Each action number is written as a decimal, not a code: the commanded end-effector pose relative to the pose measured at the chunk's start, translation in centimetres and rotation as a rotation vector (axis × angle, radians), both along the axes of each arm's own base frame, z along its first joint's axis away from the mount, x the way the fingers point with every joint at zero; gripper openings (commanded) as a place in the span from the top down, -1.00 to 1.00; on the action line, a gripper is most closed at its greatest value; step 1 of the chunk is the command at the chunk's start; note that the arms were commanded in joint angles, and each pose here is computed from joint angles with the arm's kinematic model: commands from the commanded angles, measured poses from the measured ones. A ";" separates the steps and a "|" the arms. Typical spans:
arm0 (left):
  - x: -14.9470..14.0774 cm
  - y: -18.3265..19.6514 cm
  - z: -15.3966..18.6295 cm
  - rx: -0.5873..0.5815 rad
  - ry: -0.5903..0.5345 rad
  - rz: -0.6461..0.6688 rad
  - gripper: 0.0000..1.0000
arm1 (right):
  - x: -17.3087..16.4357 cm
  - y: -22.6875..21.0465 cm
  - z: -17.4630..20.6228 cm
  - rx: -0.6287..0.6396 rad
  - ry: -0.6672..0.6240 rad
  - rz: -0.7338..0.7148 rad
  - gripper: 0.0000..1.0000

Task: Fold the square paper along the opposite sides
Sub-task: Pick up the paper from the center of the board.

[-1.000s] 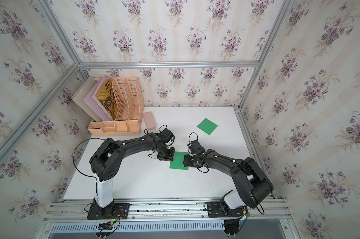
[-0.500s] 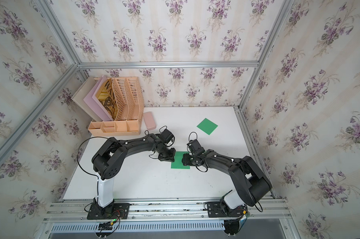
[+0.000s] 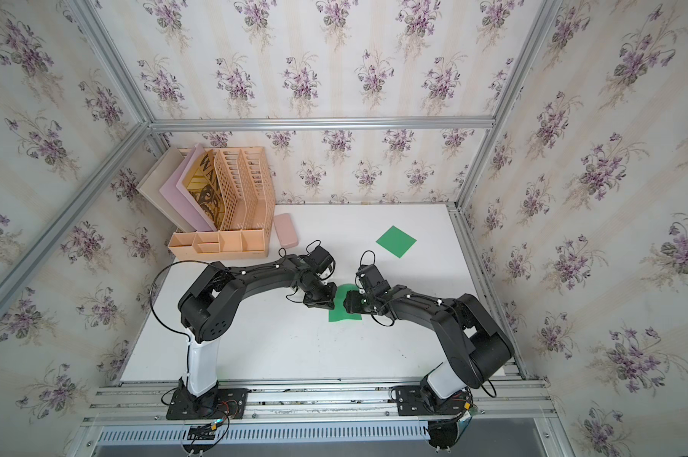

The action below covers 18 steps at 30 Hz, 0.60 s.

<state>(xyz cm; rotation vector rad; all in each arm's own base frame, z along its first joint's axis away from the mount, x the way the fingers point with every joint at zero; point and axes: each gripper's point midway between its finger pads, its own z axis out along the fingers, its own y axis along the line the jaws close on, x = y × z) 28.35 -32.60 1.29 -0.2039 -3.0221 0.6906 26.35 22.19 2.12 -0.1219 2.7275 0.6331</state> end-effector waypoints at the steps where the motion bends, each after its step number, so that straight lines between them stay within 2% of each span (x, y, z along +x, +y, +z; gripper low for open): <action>1: 0.0 2.5 -1.9 0.143 -0.019 0.005 1.00 | -2.1 -1.2 -1.7 -0.058 0.100 0.008 -0.24; 9: 0.4 2.3 -2.2 0.151 -0.022 0.000 1.00 | -2.3 -0.3 -1.9 -0.026 0.114 0.033 -0.25; 18: 0.9 2.3 -2.1 0.168 -0.037 -0.009 1.00 | -2.6 0.2 -2.0 -0.014 0.117 0.058 -0.05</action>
